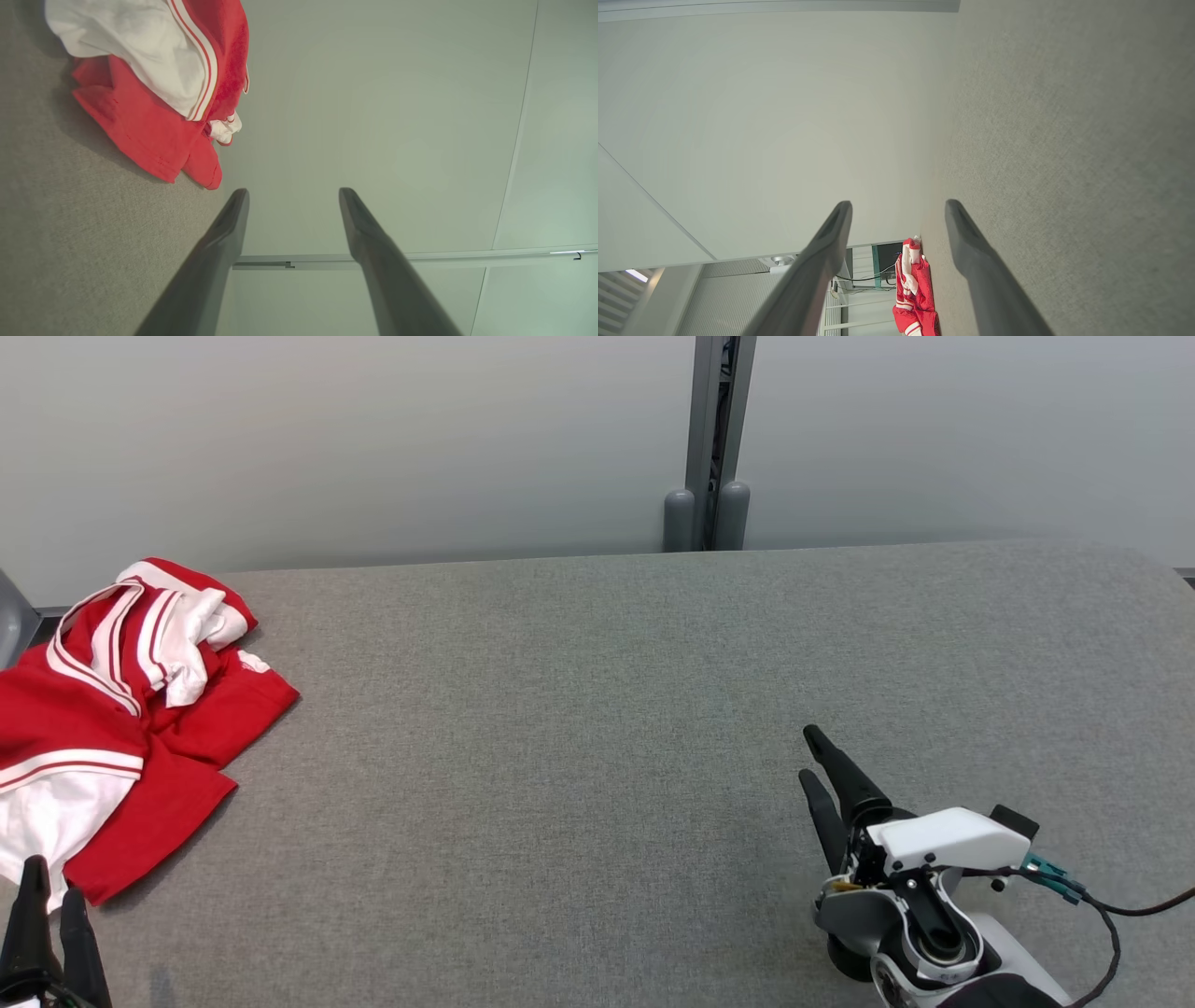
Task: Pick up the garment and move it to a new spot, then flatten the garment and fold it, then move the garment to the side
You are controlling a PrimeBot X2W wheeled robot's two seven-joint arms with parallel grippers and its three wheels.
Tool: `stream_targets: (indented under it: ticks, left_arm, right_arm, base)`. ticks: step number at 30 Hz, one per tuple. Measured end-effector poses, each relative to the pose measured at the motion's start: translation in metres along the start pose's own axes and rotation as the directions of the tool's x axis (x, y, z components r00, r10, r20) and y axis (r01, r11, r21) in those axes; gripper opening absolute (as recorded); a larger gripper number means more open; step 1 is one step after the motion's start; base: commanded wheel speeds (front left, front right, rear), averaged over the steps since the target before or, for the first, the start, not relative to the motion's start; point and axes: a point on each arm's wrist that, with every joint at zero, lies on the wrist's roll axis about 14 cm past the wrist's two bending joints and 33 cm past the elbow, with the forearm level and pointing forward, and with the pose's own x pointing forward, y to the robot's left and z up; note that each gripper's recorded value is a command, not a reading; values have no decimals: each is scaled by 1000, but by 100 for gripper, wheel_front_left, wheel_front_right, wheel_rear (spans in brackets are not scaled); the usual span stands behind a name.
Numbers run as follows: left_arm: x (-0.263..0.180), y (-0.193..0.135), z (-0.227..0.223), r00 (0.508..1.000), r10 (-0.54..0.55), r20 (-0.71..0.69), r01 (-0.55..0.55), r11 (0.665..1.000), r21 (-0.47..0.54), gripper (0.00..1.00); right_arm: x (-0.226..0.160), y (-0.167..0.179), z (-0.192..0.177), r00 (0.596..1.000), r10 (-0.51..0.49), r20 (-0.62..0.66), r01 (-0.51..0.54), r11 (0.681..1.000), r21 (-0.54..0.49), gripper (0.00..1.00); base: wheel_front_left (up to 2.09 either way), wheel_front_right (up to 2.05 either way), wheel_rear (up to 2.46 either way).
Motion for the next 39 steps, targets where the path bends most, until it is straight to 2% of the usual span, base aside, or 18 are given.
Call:
stream_targets:
  ticks: [11,20,30,39]
  left_arm:
    - [6,-12,-13,999,-34,-1,34,999,42,100]
    - [9,-19,-25,999,-50,-12,51,993,109,100]
    - [14,-30,-45,996,-82,-47,91,971,223,100]
    - [16,-34,-56,993,-95,-65,112,929,352,100]
  right_arm:
    - [-3,20,10,996,72,55,-74,997,31,100]
    - [-7,35,22,986,126,107,-127,992,5,100]
    - [-15,42,37,974,162,159,-147,984,-101,100]
    - [-22,53,50,957,210,200,-164,960,-226,100]
  base:
    - [0,0,0]
    - [0,0,0]
    - [0,0,0]
    - [0,0,0]
